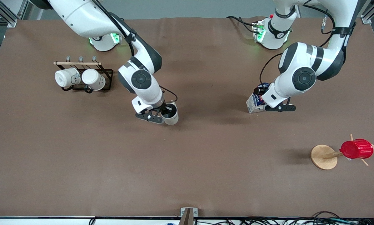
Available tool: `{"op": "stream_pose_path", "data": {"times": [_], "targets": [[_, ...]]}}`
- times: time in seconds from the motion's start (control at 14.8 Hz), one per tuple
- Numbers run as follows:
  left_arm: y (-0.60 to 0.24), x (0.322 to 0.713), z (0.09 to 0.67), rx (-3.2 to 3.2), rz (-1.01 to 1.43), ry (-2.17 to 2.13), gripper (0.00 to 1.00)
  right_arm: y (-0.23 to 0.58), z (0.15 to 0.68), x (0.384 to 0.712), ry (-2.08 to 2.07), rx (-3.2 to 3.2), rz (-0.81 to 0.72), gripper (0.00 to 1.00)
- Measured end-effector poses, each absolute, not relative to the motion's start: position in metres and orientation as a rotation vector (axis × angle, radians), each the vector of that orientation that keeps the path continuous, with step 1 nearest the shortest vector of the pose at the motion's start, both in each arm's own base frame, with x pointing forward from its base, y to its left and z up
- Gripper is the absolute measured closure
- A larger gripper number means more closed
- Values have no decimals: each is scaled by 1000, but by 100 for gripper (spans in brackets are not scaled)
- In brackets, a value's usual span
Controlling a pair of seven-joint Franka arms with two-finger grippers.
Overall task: Place cup and milk on table
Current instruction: 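Carry the mug toward the table middle with the right gripper and release it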
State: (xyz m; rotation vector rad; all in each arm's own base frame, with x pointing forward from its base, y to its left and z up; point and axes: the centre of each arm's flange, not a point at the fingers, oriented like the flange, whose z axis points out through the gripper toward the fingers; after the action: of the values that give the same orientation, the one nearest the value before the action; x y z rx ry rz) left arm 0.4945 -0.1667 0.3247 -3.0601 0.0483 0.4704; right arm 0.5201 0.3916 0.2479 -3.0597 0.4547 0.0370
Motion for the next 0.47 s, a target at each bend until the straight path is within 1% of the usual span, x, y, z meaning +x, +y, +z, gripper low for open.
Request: {"op": "stream_pose_path", "data": {"times": [0.13, 0.2, 0.27, 0.34, 0.47], "targets": [[-167, 494, 325, -3060, 470, 48, 28, 397, 227, 515, 473, -3065, 60, 96], [-167, 494, 325, -3060, 469, 48, 35, 400, 228, 514, 468, -3063, 57, 96], [-167, 495, 326, -3061, 466, 48, 50, 405, 229, 511, 461, -3058, 59, 96], [-167, 495, 328, -3063, 460, 48, 59, 410, 230, 507, 453, -3056, 64, 96], [-168, 498, 333, -3070, 439, 48, 70, 416, 230, 502, 441, -3057, 69, 96]]}}
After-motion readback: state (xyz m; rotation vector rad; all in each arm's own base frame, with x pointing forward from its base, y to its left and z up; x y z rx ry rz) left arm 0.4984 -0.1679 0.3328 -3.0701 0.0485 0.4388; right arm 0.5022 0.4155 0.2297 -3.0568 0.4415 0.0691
